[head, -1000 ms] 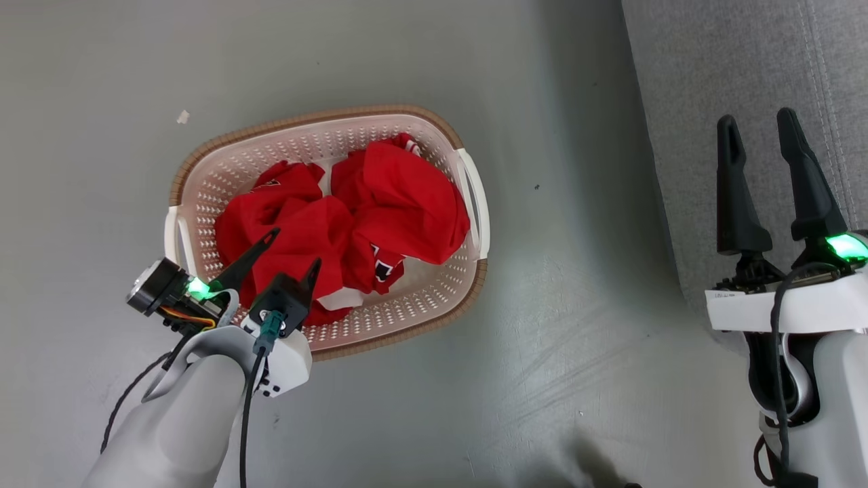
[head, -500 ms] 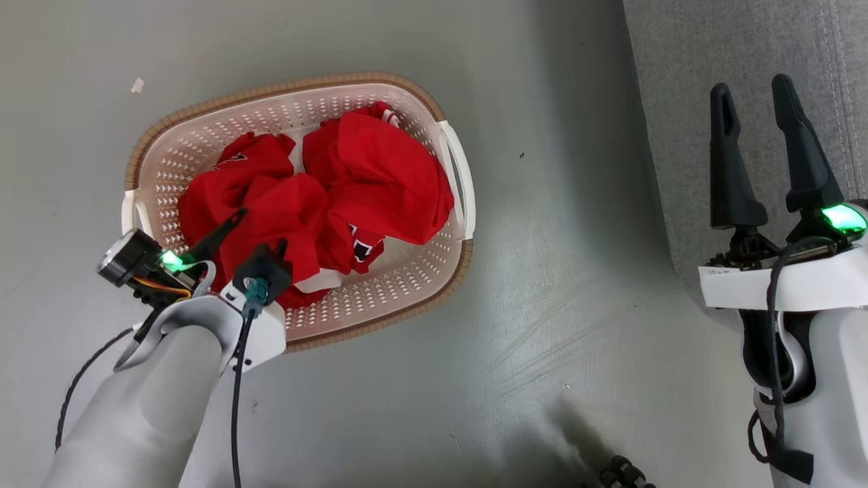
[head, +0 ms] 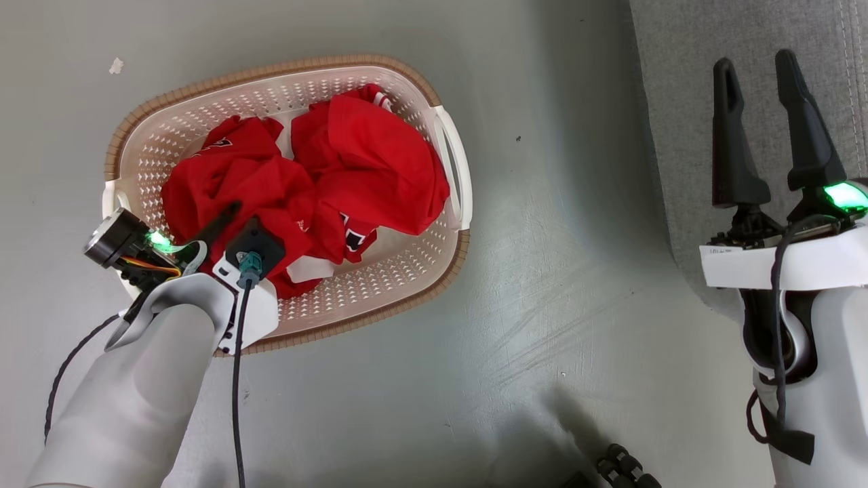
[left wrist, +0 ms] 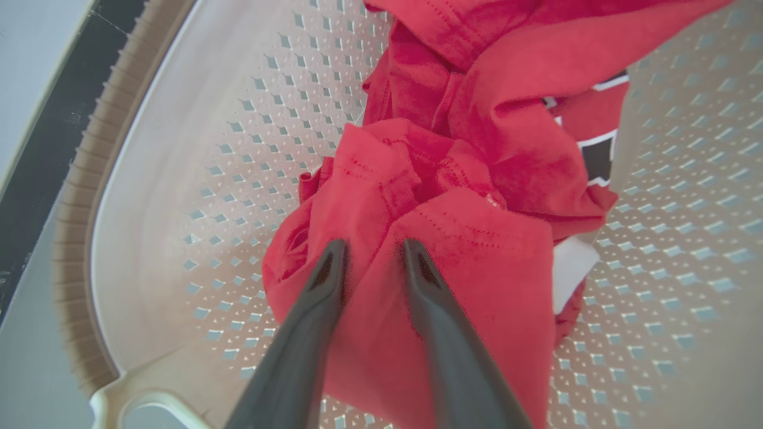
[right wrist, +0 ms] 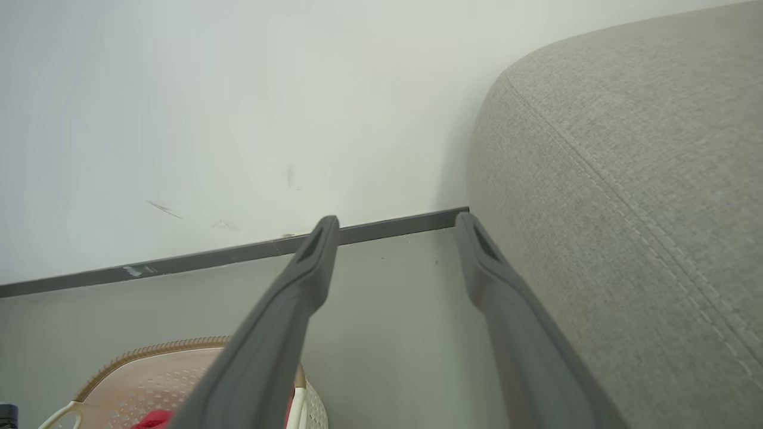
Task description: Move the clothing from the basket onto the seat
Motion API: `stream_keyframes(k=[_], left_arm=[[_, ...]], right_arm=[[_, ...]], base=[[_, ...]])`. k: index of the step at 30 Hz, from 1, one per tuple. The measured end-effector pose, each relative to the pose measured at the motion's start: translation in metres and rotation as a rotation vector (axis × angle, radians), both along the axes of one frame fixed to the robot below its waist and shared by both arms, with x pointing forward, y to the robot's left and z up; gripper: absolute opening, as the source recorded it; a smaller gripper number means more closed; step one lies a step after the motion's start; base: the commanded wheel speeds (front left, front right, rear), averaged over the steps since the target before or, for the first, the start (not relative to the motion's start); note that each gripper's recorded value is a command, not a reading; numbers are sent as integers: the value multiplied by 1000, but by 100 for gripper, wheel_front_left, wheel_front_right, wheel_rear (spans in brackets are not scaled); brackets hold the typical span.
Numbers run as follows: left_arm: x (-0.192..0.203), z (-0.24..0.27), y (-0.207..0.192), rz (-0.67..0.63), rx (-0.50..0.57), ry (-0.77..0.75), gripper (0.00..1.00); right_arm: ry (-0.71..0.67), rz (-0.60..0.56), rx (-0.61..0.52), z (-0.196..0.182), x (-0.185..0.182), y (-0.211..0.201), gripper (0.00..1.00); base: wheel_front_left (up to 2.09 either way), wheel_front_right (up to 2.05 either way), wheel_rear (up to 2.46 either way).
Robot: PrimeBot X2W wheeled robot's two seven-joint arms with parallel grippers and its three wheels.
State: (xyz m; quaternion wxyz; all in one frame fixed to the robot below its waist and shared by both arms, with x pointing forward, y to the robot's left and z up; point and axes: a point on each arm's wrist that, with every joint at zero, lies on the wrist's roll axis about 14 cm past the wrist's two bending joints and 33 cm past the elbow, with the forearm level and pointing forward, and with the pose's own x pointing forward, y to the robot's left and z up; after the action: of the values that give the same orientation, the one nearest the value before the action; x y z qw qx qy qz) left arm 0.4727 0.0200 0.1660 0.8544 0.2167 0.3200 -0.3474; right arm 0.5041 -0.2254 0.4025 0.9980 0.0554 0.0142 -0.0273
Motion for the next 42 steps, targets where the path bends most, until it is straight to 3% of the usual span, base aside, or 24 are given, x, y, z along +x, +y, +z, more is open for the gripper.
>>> stream_keyframes(k=[3,11,30,42], left_arm=[[0,1,1,2,2,2,0],[5,16,-7,22,-49,-36,0],[47,108,5,175,-204,-297,0],[69,201,8,194,-301,-517,0]], right_arm=[[-14,4,1,3,4,1,100],[-22,9,11,6,6,4,100],[-60,95,11,26,14,36,100],[-103,163,-14,50,14,61,100]], base=[[0,0,0],[0,0,0],[0,0,0],[0,0,0]])
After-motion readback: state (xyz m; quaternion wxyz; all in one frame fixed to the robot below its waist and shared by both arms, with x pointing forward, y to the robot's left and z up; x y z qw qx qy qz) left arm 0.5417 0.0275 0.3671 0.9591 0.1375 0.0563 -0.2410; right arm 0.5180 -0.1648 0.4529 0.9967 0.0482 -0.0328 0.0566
